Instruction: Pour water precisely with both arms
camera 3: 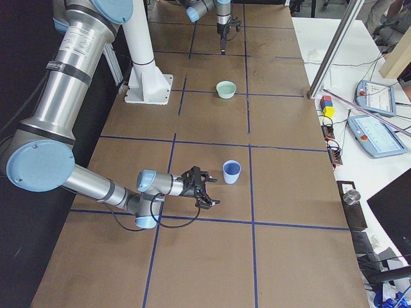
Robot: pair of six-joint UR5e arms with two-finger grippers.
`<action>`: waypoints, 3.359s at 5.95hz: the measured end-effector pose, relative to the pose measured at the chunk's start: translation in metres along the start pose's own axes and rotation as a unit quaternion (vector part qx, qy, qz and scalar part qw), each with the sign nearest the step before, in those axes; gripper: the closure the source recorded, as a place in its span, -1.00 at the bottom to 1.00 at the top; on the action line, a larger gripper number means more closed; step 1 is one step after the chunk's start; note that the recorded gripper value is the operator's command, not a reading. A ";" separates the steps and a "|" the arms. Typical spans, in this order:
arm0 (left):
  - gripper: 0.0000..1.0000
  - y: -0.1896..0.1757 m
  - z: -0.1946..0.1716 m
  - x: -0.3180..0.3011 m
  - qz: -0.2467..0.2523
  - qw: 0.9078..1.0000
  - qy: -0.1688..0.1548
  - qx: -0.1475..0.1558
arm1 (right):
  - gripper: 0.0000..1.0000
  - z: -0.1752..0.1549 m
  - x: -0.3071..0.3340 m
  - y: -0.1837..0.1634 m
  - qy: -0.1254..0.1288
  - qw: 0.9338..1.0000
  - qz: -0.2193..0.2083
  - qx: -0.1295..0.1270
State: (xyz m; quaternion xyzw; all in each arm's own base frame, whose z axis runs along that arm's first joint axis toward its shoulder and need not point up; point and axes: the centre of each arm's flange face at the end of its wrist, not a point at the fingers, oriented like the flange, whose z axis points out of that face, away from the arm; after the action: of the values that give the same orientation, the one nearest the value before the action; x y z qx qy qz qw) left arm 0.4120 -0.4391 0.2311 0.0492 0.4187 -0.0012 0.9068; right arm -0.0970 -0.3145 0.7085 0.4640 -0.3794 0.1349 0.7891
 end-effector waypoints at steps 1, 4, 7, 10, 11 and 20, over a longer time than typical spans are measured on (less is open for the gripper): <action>-1.00 0.000 -0.001 0.000 0.000 1.000 0.001 0.000 | -0.98 0.013 0.014 -0.031 -0.006 0.999 0.001 -0.037; -1.00 0.000 -0.001 0.000 0.000 1.000 0.000 0.001 | -0.99 0.009 0.074 -0.101 -0.034 0.982 0.022 -0.184; -1.00 0.000 -0.001 0.001 0.001 1.000 0.001 0.002 | -1.00 0.026 0.106 -0.115 -0.034 0.947 0.032 -0.318; -1.00 0.000 -0.001 0.000 0.001 1.000 0.000 0.001 | -1.00 0.058 0.117 -0.162 -0.037 0.924 0.011 -0.381; -1.00 0.000 0.000 0.000 0.001 1.000 0.000 0.001 | -1.00 0.066 0.125 -0.192 -0.024 0.917 0.002 -0.399; -1.00 -0.009 0.091 0.079 -0.068 0.997 0.022 0.026 | -1.00 0.057 0.132 -0.250 0.029 0.879 0.012 -0.475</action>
State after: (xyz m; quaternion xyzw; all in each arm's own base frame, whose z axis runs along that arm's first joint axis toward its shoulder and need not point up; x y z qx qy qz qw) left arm 0.5322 -0.4534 0.2293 0.0439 0.4405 -0.0730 0.8937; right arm 0.1070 -0.5139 0.6627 0.0248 -0.3801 -0.0383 0.9238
